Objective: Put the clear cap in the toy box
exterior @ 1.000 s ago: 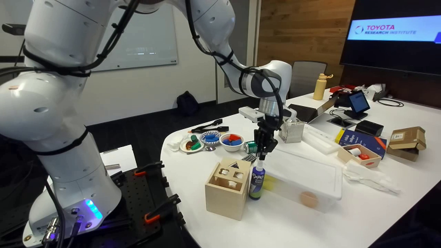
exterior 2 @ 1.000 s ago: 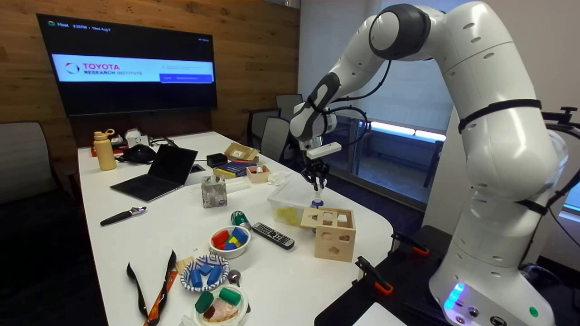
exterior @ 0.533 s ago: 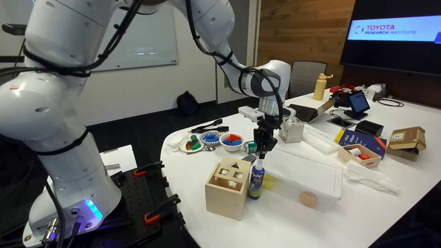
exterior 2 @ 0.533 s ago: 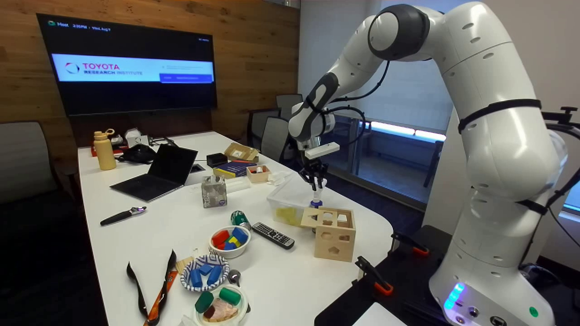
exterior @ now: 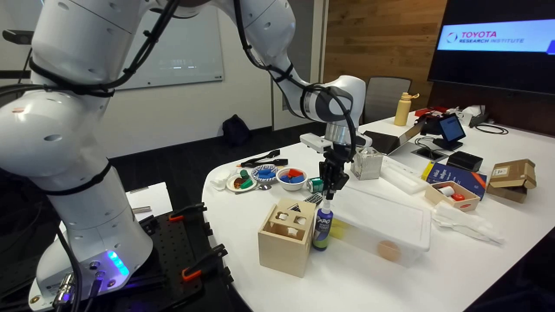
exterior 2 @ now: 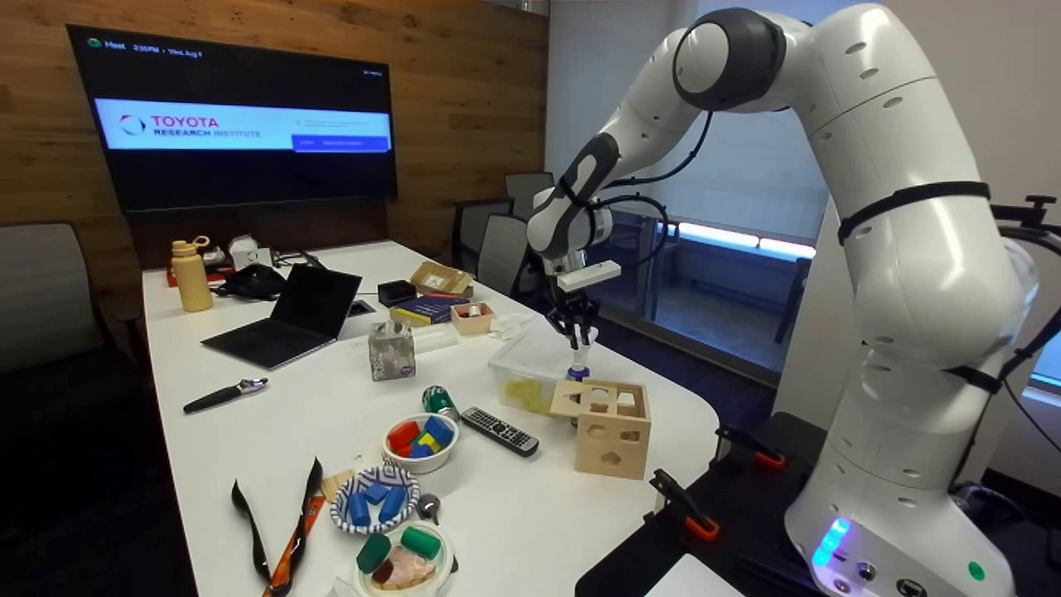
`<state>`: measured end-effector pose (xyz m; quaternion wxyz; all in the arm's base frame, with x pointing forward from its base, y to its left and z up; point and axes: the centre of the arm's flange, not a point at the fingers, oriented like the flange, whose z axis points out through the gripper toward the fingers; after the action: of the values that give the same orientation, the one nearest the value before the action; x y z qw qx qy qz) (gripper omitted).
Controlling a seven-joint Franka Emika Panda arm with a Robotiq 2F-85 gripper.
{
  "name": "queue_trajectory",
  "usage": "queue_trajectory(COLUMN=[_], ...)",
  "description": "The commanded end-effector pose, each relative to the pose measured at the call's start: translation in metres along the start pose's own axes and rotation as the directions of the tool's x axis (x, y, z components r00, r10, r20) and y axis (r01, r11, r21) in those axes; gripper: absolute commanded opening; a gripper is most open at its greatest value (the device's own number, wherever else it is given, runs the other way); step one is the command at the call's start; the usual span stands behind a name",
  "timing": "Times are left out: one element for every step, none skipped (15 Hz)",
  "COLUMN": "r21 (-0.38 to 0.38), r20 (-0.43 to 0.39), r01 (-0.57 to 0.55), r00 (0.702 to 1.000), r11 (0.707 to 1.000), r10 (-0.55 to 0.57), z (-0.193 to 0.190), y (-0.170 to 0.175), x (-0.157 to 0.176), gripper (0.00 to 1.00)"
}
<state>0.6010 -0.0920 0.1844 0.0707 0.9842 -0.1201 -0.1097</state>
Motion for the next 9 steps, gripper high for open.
queue_trajectory(r21=[0.014,0.014,0.016,0.016,0.017,0.019,0.019,0.021,0.022], r20=[-0.009,-0.011,-0.013,-0.014,-0.016,-0.018,-0.019,-0.023,-0.026], r01=[0.014,0.017,0.019,0.022,0.026,0.028,0.029,0.031,0.031], r00=[1.000,1.000,1.000,1.000,1.000,0.999,0.999,0.999,0.999], r11=[1.000,1.000,1.000,1.000,1.000,0.999,0.999,0.999,0.999], r10=[-0.014,-0.017,-0.019,-0.022,-0.025,-0.028,-0.029,-0.030,-0.031], z=[0.0056,0.0051,0.0048,0.0044,0.0039,0.0032,0.0026,0.0015,0.0010], y=[-0.0079,-0.0095,-0.0108,-0.0122,-0.0132,-0.0138,-0.0144,-0.0146,-0.0146], x=[0.0040,0.0037,0.0035,0.0031,0.0027,0.0026,0.0026,0.0024,0.0021], gripper=[0.07,0.07,0.07,0.07,0.07,0.07,0.07,0.07,0.07])
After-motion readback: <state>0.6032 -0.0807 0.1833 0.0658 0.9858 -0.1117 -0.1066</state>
